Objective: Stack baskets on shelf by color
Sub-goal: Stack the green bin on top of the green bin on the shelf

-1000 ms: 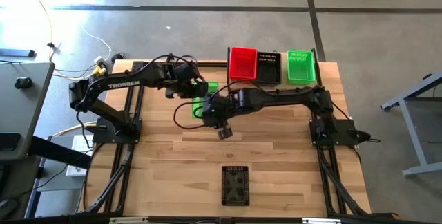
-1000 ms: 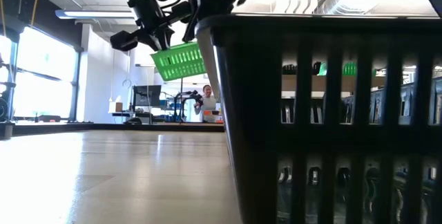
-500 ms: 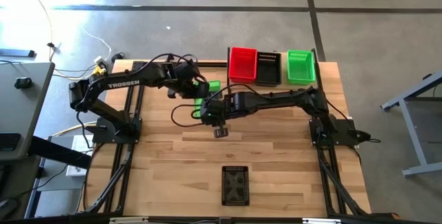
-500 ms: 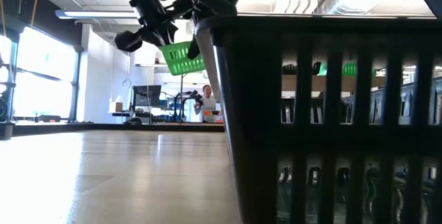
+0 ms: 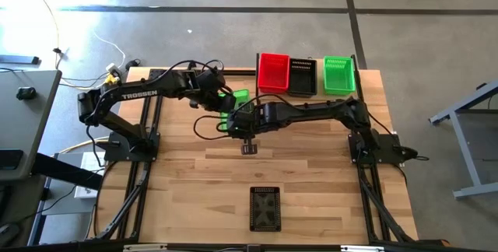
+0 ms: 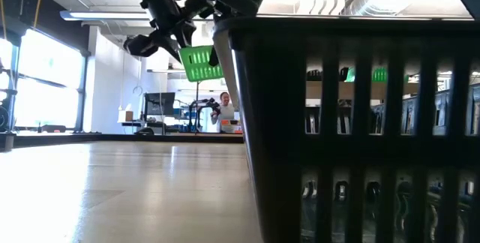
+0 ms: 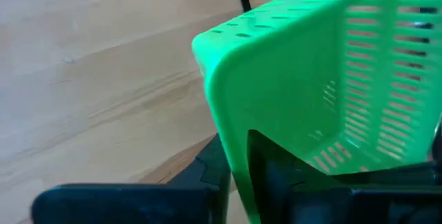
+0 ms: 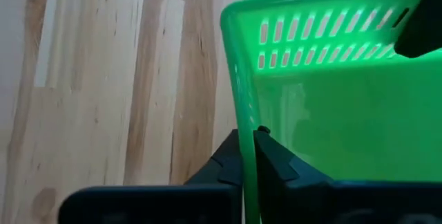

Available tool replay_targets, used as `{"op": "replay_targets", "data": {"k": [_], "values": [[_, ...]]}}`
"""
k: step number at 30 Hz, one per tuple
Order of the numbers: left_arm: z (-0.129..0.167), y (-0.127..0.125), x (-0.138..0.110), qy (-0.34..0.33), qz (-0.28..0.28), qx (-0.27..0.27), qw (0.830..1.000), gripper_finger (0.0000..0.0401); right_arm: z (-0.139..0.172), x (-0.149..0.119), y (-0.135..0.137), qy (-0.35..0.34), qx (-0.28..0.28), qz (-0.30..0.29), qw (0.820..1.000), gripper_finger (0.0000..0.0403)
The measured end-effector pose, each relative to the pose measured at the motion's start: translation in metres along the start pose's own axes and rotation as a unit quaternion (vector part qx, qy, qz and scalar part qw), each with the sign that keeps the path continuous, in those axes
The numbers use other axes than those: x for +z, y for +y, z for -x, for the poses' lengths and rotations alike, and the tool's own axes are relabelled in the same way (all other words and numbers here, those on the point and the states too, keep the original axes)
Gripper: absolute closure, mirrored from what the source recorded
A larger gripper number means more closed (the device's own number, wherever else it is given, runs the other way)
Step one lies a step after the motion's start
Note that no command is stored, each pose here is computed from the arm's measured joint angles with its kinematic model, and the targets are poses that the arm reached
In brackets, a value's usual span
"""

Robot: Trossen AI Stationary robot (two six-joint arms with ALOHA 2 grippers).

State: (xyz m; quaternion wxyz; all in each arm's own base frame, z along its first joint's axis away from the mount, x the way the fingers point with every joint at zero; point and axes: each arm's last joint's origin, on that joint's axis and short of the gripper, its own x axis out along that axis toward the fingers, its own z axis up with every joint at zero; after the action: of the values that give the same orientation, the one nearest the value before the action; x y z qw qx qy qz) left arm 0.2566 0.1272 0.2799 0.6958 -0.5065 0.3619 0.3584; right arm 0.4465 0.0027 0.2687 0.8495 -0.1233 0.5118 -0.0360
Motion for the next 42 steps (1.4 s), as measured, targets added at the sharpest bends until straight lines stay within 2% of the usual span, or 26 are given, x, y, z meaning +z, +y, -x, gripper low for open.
{"op": "replay_targets", "data": {"k": [11,18,26,34,42], "values": [[0.0,0.0,0.0,-0.001,-0.077,0.0,0.997,0.0282,0.001,-0.004,0.009,0.024,0.021,-0.047,0.998,0.0403],[0.002,0.006,0.008,0.008,-0.116,-0.012,0.993,0.0246,0.004,-0.008,0.019,0.05,0.063,-0.06,0.995,0.0403],[0.003,0.014,0.018,-0.001,-0.143,-0.007,0.99,0.024,0.012,-0.013,0.035,0.081,0.097,-0.078,0.989,0.0403],[0.004,0.019,0.022,-0.002,-0.156,-0.002,0.988,0.024,0.048,-0.018,0.046,0.086,0.123,-0.061,0.987,0.0403],[0.004,0.02,0.023,-0.002,-0.184,-0.002,0.983,0.024,0.088,-0.028,0.042,0.085,0.088,-0.051,0.991,0.0403]]}}
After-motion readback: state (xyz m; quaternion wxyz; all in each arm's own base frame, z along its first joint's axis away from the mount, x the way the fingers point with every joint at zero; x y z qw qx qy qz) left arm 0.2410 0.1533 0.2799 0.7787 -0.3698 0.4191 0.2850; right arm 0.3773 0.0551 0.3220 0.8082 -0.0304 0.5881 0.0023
